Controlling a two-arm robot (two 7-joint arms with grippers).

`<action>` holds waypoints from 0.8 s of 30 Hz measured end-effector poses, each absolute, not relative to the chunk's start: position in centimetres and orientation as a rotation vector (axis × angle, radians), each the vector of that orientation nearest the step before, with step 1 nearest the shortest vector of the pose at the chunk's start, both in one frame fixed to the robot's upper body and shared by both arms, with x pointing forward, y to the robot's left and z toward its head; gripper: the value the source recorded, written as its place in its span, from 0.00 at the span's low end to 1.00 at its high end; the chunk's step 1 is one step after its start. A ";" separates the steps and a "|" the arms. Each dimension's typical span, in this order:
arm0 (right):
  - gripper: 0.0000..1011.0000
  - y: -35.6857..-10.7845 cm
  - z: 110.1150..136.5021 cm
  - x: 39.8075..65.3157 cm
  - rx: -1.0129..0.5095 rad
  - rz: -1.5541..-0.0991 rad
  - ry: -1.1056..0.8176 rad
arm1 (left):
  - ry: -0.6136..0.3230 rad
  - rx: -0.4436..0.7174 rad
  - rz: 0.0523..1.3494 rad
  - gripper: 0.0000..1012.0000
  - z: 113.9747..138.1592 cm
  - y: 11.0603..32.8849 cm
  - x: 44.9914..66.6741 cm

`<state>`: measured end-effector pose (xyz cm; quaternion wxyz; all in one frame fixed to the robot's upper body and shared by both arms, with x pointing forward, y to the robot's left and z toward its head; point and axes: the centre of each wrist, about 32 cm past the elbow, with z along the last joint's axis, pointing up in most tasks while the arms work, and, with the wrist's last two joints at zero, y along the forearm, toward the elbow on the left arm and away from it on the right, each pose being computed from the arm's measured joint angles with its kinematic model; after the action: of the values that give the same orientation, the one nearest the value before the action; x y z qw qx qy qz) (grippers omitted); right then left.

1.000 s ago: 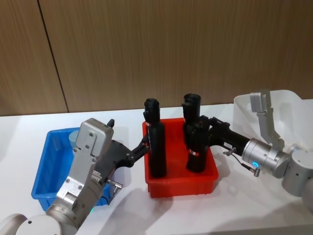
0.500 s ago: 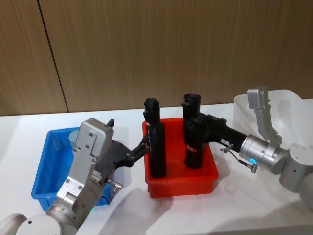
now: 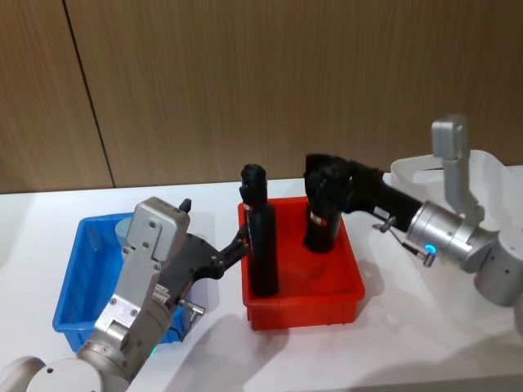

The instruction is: Pick the cotton swabs from the blue box and place them into the white box.

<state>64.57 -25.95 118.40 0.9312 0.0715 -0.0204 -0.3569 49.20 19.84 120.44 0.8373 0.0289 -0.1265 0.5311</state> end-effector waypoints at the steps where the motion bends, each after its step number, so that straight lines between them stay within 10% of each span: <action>1: 0.53 -25.9 118.4 64.6 0.146 -0.731 -0.042 | -0.268 0.061 1.124 0.99 120.4 19.8 49.2; 24: 0.53 -28.6 125.3 59.9 0.155 -0.923 -0.203 | -0.268 0.061 1.124 0.99 120.4 19.8 49.2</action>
<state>59.91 -28.56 125.30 0.8875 0.0746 -0.0977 -0.4442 49.20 19.84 120.44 0.8373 0.0289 -0.1265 0.5311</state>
